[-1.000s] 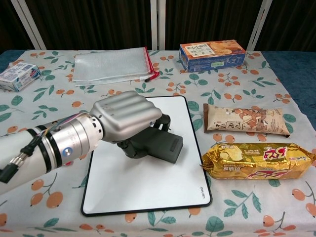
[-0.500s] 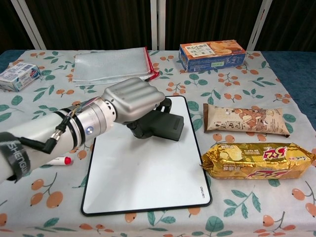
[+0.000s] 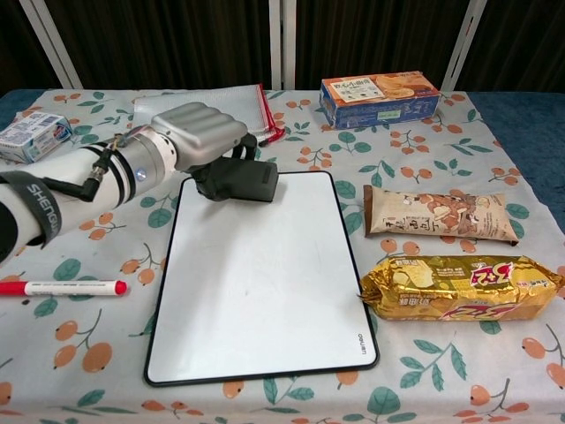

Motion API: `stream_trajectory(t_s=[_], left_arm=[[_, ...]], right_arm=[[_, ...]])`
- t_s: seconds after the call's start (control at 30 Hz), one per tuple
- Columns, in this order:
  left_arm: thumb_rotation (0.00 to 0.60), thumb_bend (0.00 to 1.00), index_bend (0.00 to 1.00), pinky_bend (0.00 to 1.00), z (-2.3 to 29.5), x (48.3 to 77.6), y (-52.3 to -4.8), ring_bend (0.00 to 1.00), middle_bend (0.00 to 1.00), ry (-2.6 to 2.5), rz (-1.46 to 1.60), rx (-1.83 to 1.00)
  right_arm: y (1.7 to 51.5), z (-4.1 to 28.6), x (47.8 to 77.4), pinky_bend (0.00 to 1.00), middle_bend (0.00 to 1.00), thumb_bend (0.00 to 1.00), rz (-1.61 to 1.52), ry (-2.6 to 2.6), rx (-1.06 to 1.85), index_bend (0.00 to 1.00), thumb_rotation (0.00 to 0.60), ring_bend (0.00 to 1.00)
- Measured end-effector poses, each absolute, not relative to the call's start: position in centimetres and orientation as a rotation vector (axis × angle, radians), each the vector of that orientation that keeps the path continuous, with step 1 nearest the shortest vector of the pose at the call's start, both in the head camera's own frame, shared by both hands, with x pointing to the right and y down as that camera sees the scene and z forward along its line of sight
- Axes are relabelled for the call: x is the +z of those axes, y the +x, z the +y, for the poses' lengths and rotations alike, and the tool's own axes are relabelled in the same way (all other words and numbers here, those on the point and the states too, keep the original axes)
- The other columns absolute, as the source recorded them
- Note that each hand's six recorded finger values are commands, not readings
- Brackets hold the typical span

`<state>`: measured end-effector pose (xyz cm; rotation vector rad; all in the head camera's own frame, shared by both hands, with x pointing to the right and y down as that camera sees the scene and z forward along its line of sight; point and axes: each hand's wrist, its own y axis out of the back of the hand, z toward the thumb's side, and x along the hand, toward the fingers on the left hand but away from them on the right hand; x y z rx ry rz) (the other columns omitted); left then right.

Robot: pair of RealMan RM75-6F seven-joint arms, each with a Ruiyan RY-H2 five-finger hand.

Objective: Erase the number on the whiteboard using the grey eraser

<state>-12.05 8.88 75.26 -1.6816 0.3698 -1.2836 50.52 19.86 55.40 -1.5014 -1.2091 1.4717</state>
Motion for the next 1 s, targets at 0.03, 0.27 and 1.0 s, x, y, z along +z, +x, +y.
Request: stream_trajectory(t_s=[0.03, 0.27, 1.0], left_arm=[[0.6, 0.54, 0.67, 0.5, 8.6, 74.9, -12.4, 0.62, 0.65, -1.68, 0.388, -1.282], [0.6, 0.54, 0.67, 0.5, 7.0, 71.1, -14.4, 0.62, 0.65, -1.683, 0.54, -1.229], [0.6, 0.54, 0.67, 0.51, 13.7, 69.6, -29.4, 0.62, 0.65, -1.733, 0.613, -1.282]], right_arm=[[50.5, 19.9, 55.4, 0.0, 0.0, 0.25, -1.209, -1.5, 1.473, 0.0, 0.6, 0.0], [50.1, 19.9, 55.4, 0.0, 0.0, 0.25, -1.193, -1.5, 1.469, 0.0, 0.6, 0.0], [49.0, 19.5, 56.4, 0.0, 0.0, 0.25, -1.156, -1.516, 1.468, 0.0, 0.6, 0.0]])
